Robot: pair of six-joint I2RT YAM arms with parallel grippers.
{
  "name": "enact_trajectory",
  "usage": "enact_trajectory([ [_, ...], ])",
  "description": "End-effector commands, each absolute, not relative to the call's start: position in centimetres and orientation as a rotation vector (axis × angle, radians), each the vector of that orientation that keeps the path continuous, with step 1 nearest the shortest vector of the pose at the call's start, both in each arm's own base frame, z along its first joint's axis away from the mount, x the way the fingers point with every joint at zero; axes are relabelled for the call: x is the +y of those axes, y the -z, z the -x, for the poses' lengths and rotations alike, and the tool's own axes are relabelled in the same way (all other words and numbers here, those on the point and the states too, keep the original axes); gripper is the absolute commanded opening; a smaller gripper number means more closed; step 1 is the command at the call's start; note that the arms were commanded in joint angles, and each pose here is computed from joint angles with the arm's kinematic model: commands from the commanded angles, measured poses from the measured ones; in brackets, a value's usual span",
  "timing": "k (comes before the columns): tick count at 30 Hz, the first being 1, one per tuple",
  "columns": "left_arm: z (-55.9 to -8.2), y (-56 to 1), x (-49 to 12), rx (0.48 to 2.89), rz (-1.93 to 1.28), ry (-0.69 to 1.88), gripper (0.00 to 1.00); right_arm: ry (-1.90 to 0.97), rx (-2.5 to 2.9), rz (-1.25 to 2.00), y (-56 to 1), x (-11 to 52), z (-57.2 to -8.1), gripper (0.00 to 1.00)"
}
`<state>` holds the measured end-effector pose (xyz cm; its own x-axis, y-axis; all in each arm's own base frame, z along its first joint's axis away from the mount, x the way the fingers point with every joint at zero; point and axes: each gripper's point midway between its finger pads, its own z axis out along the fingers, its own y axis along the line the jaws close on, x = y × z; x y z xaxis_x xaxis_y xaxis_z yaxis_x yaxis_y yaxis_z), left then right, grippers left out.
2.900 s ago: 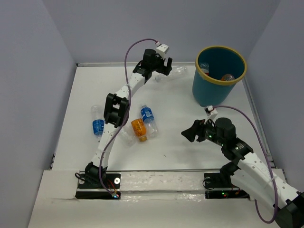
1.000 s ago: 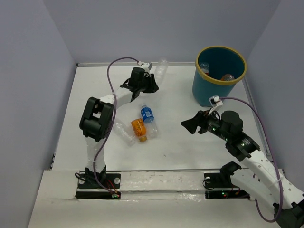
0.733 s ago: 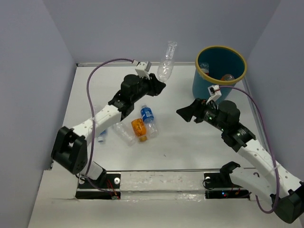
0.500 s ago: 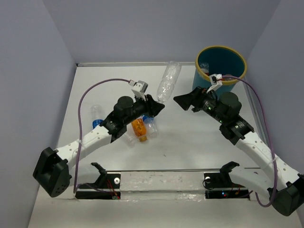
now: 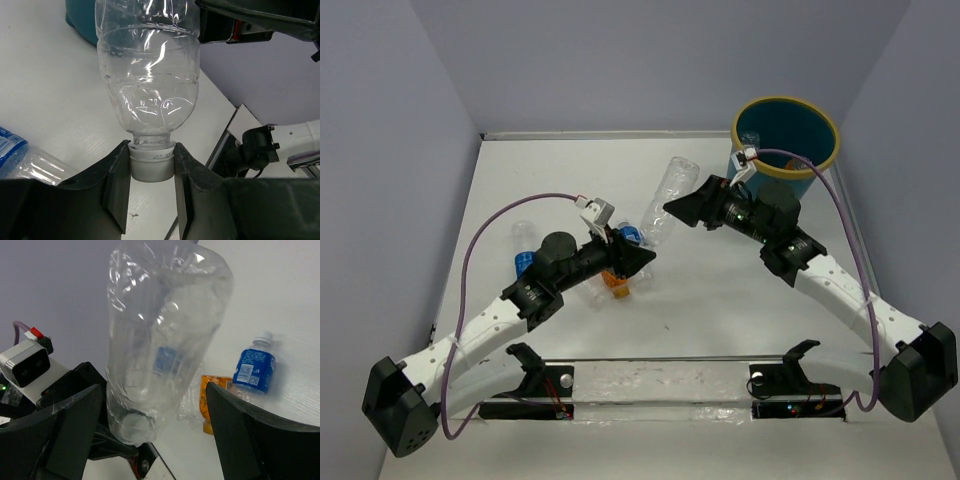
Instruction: Put the plastic bottles in the bin
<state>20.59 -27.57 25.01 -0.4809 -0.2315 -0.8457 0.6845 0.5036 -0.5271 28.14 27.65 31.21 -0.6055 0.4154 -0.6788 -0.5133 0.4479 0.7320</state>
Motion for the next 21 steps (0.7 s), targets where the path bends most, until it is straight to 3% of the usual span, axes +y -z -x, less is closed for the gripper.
enact_trajectory([
  [1,-18.2,-26.6,-28.7,1.683,-0.509,1.251,0.0,-1.395,1.658,0.191,-36.0,29.2,-27.2,0.84],
  [6,-17.5,-26.4,-28.7,1.706,-0.529,1.264,0.03,-1.419,1.641,0.193,-36.5,29.8,-27.4,0.79],
  [9,-17.1,-26.7,-28.4,1.702,-0.529,1.269,0.07,-1.397,1.621,0.17,-37.0,29.5,-27.8,0.6],
  [10,-16.9,-26.9,-28.3,1.696,-0.53,1.274,0.14,-1.381,1.611,0.162,-37.2,29.2,-27.9,0.53],
  [12,-16.4,-27.7,-27.8,1.677,-0.53,1.278,0.41,-1.314,1.576,0.141,-38.4,28.3,-28.4,0.4],
  [13,-16.2,-28.7,-27.3,1.659,-0.535,1.261,0.76,-1.274,1.558,0.112,-39.2,27.5,-28.6,0.36],
  [14,-16.1,-29.2,-26.9,1.65,-0.537,1.245,0.93,-1.224,1.535,0.123,-39.7,27.0,-28.8,0.33],
  [15,-16.4,-29.8,-26.4,1.641,-0.523,1.211,0.99,-1.187,1.489,0.124,-41.7,26.4,-28.9,0.32],
  [21,-17.6,-33.8,-20.2,1.603,-0.391,0.891,0.99,-0.607,1.376,-0.044,-47.5,17.7,-32.6,0.23],
])
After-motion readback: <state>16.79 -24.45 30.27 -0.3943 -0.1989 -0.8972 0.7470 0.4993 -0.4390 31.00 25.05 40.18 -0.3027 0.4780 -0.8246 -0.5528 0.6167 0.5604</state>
